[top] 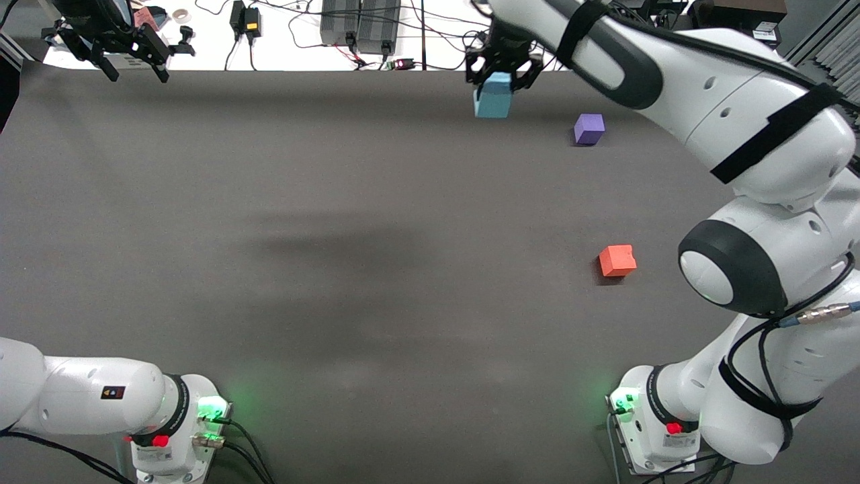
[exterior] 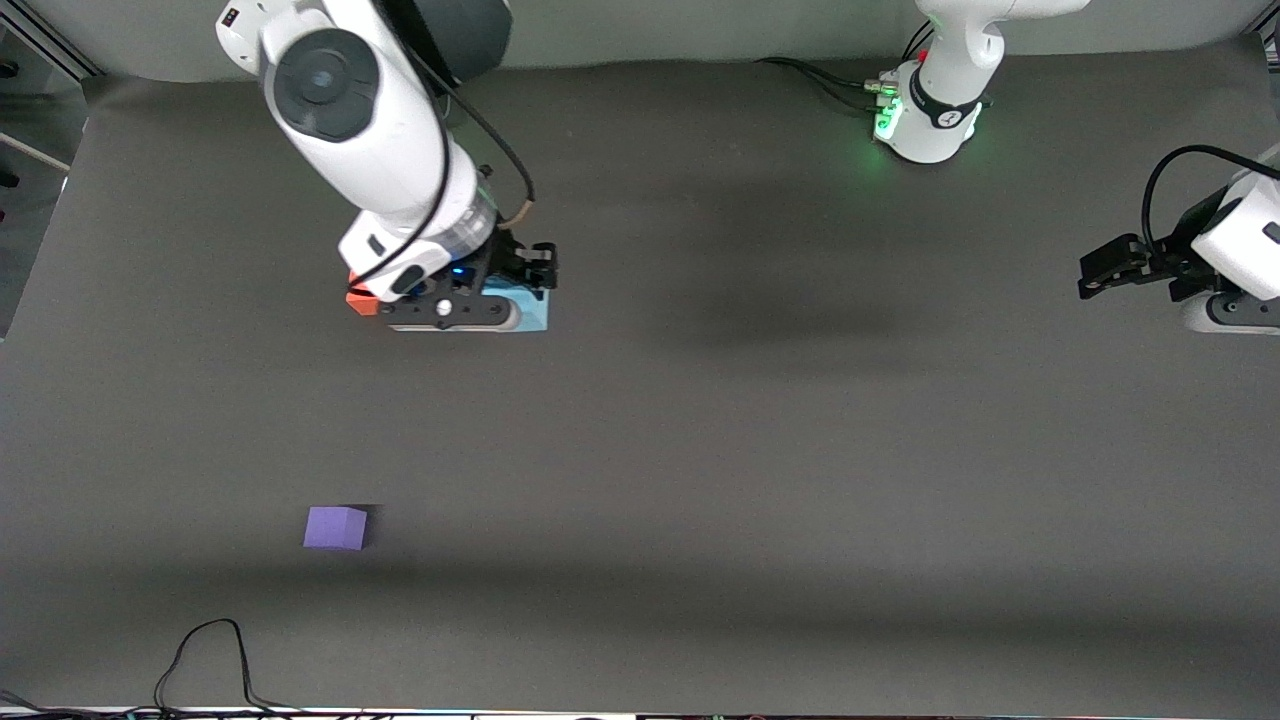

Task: Place blue block between orange and purple blocks
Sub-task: 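Carry the blue cube with the right gripper toward the orange cube, then lower the blue cube between the orange and purple cubes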

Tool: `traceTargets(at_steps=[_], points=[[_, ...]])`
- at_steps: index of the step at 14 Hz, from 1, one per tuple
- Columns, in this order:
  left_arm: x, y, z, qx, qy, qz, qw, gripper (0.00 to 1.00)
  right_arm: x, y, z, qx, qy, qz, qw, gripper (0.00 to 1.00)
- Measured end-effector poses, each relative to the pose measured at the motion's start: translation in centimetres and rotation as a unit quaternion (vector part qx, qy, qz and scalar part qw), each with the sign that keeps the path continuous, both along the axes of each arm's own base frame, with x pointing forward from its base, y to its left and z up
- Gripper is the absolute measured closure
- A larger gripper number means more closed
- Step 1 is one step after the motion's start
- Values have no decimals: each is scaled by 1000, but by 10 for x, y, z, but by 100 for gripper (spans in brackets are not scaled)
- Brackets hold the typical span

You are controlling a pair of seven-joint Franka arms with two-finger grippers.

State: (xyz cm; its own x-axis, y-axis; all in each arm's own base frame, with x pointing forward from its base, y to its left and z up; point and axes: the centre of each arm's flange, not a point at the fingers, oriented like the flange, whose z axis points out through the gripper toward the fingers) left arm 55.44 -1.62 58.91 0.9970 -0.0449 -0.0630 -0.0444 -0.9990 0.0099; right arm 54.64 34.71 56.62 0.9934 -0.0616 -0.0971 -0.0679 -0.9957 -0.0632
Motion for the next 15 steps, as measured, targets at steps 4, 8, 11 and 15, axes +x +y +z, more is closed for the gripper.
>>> traceTargets(at_steps=[4, 8, 11, 15], points=[[0, 0, 0, 0, -1, 0, 1000, 0, 28, -110, 6, -6, 12, 51, 999, 44], [0, 0, 0, 0, -2, 0, 1000, 0, 35, -272, -12, 3, 37, 84, 996, 44], [0, 0, 0, 0, -2, 0, 1000, 0, 29, -348, -51, 15, 43, 99, 994, 44], [1, 0, 0, 0, -2, 0, 1000, 0, 21, -372, -135, 6, 25, 91, 995, 44]])
